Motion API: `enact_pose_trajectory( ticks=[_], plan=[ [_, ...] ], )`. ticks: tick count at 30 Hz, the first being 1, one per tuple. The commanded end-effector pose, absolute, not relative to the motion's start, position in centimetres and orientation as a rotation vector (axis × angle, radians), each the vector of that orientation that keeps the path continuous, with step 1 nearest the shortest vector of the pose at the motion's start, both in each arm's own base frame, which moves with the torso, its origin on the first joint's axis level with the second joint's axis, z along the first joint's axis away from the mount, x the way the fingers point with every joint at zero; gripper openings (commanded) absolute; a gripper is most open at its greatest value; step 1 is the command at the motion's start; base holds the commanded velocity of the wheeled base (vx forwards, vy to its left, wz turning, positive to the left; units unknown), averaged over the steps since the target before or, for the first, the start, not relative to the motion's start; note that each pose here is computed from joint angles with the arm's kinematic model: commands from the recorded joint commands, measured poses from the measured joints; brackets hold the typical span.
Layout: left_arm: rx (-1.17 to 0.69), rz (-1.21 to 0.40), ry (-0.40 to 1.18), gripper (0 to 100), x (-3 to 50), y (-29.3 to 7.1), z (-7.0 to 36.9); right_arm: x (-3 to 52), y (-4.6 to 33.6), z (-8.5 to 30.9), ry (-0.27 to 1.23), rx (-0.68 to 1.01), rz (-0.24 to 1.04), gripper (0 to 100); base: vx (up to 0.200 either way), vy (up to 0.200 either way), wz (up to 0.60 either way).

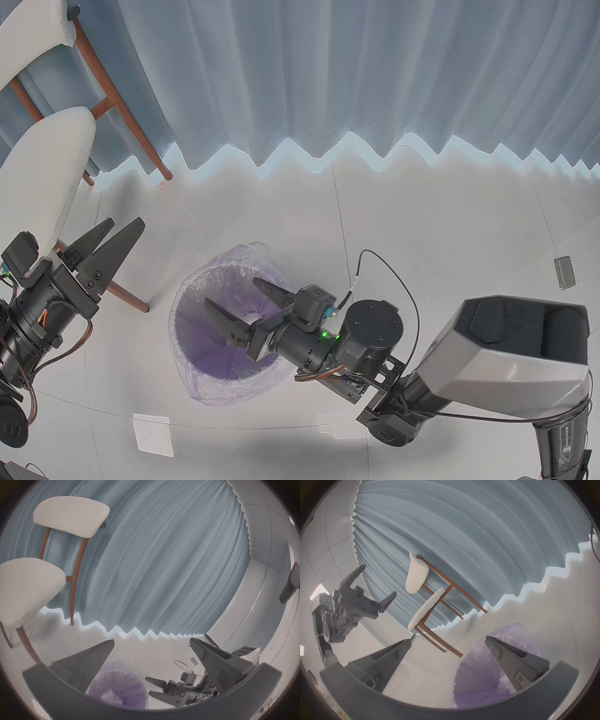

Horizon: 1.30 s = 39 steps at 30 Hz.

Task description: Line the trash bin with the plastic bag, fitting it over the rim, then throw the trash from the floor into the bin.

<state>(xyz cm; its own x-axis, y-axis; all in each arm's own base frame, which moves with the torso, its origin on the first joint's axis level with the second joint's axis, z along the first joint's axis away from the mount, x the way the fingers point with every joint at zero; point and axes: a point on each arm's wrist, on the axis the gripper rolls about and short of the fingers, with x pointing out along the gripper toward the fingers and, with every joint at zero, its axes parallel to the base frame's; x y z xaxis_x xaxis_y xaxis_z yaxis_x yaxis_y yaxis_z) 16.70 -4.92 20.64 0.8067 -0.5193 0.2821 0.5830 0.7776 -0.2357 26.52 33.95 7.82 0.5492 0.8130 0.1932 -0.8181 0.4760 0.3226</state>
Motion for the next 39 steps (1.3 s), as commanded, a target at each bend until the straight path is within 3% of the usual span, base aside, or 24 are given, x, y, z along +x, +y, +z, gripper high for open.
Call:
enact_pose_trajectory(
  ticks=[1,13,20,25,39],
  plan=[
    [-0.32,-0.602,-0.216,100,16.5,-4.9,20.8,26.0,30.9,11.5,-0.07,0.409,0.93,100,0.0,0.0,0.0],
    [-0.198,-0.567,-0.27,100,15.1,-4.3,20.7,21.4,16.3,18.3,-0.192,0.252,0.654,100,0.0,0.0,0.0],
    [-0.181,-0.528,-0.312,100,13.0,-3.5,20.7,19.2,8.9,19.5,-0.211,0.211,0.437,100,0.0,0.0,0.0],
    [-0.153,-0.425,-0.325,100,11.0,-2.0,19.7,17.0,5.9,19.6,-0.24,0.167,0.333,100,0.0,0.0,0.0],
    [-0.154,-0.4,-0.274,100,2.4,-0.9,16.0,9.8,1.9,19.2,-0.203,0.125,0.187,100,0.0,0.0,0.0]
  ],
)
